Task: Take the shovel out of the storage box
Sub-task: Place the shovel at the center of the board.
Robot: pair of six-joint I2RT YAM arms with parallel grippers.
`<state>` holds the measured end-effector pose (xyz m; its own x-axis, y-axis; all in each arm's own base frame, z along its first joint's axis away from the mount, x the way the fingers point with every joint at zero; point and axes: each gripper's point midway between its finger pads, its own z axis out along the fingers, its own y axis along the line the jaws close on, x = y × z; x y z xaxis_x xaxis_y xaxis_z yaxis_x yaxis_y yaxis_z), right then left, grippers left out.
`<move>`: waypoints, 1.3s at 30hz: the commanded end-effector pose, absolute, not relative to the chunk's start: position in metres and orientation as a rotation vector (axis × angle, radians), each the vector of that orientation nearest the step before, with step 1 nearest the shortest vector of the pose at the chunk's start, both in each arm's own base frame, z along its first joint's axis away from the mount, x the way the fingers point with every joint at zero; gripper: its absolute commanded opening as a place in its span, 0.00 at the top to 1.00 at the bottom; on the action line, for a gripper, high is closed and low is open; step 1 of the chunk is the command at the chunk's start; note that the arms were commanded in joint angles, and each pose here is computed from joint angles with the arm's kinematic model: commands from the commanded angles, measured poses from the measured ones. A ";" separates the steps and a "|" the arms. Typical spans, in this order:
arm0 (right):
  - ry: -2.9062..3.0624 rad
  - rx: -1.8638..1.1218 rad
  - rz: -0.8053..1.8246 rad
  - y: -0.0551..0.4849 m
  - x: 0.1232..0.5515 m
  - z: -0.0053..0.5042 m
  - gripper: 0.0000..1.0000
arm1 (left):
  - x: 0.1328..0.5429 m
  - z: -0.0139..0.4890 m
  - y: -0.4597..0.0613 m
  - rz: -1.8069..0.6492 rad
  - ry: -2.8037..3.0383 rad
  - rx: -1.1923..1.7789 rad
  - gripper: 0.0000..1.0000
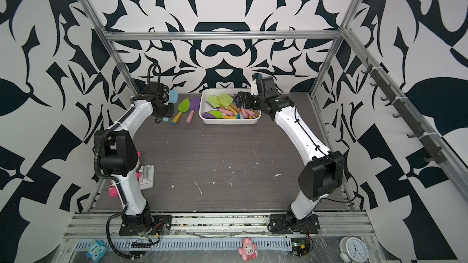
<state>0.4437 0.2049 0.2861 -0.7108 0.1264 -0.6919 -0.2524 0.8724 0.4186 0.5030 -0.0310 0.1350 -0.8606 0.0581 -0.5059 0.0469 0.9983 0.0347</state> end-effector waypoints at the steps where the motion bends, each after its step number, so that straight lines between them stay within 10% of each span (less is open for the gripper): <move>1: 2.256 -0.125 0.657 0.210 0.443 0.302 0.06 | 0.513 0.133 -0.018 0.063 2.617 0.095 0.94; 31: 2.376 -0.109 0.668 0.224 0.461 0.279 0.06 | 0.570 0.051 0.010 0.054 2.710 0.153 0.83; 39: 2.390 -0.112 0.656 0.222 0.458 0.272 0.06 | 0.568 0.040 0.008 0.041 2.727 0.152 0.66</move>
